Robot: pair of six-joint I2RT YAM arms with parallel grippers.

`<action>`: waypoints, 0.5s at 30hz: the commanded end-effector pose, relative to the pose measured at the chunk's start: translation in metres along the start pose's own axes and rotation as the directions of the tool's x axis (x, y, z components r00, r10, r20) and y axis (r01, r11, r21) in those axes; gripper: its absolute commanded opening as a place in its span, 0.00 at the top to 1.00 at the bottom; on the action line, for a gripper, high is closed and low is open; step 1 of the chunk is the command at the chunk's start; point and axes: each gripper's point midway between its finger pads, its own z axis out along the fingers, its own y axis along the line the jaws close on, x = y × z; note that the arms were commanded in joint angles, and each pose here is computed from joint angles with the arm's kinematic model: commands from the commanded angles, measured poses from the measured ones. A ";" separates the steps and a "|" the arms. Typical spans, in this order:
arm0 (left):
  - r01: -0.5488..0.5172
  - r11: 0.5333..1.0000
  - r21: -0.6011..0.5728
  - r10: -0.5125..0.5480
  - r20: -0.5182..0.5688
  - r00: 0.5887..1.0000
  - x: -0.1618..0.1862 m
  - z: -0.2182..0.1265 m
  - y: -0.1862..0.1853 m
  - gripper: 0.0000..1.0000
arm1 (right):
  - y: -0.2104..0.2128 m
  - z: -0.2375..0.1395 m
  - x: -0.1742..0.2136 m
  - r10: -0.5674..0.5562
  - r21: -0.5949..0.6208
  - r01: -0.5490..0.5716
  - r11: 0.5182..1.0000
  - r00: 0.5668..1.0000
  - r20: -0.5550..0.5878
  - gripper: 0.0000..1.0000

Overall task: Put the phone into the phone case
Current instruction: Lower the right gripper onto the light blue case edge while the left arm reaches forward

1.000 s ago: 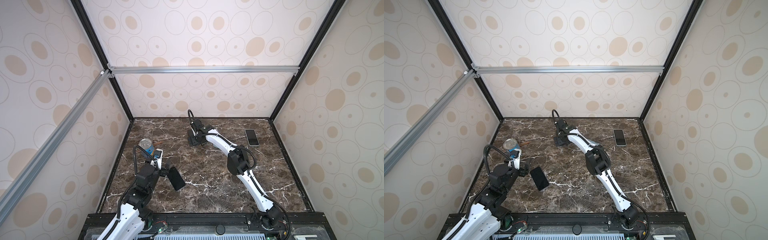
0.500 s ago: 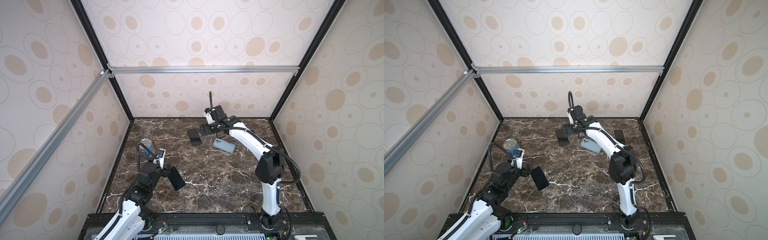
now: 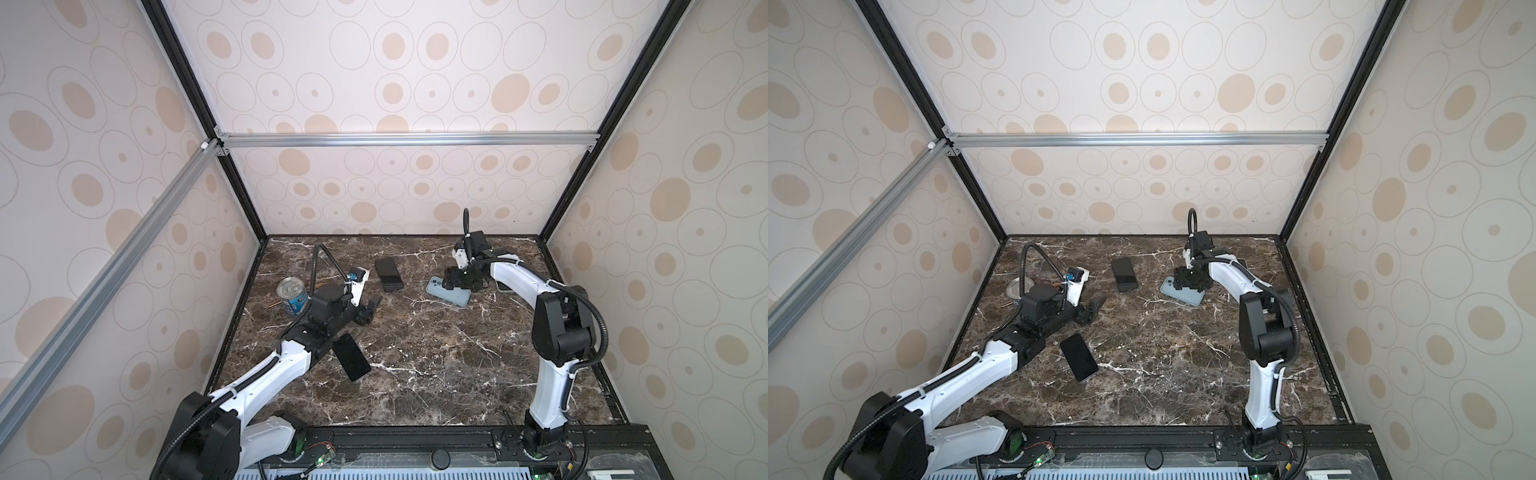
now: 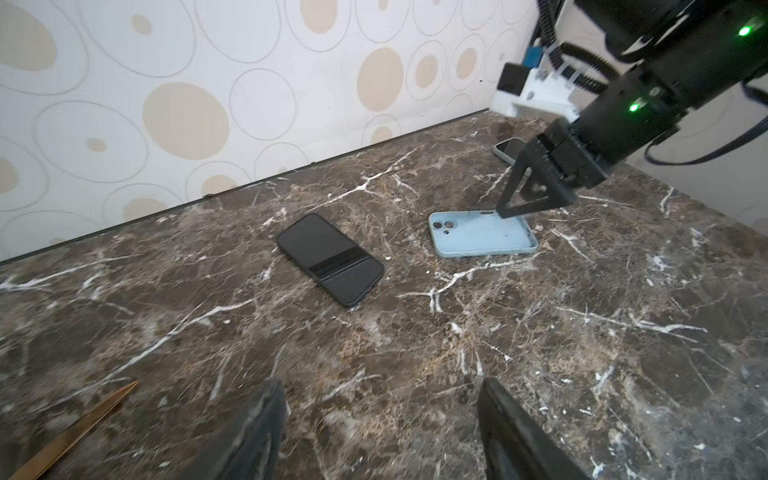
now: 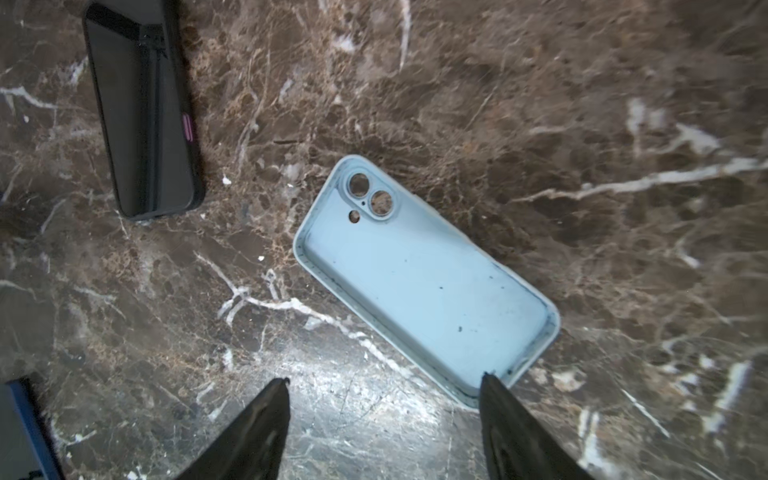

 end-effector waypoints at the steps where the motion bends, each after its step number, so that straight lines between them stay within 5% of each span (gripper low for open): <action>1: 0.024 0.998 0.052 -0.026 0.024 0.999 -0.006 0.003 -0.009 0.27 | 0.012 0.024 0.008 -0.021 -0.074 0.016 0.997 0.998 -0.062 0.27; 15: 0.053 0.999 0.007 -0.053 0.037 0.998 -0.003 -0.012 -0.003 0.25 | 0.026 0.042 0.029 -0.054 -0.165 0.027 0.986 0.986 -0.159 0.26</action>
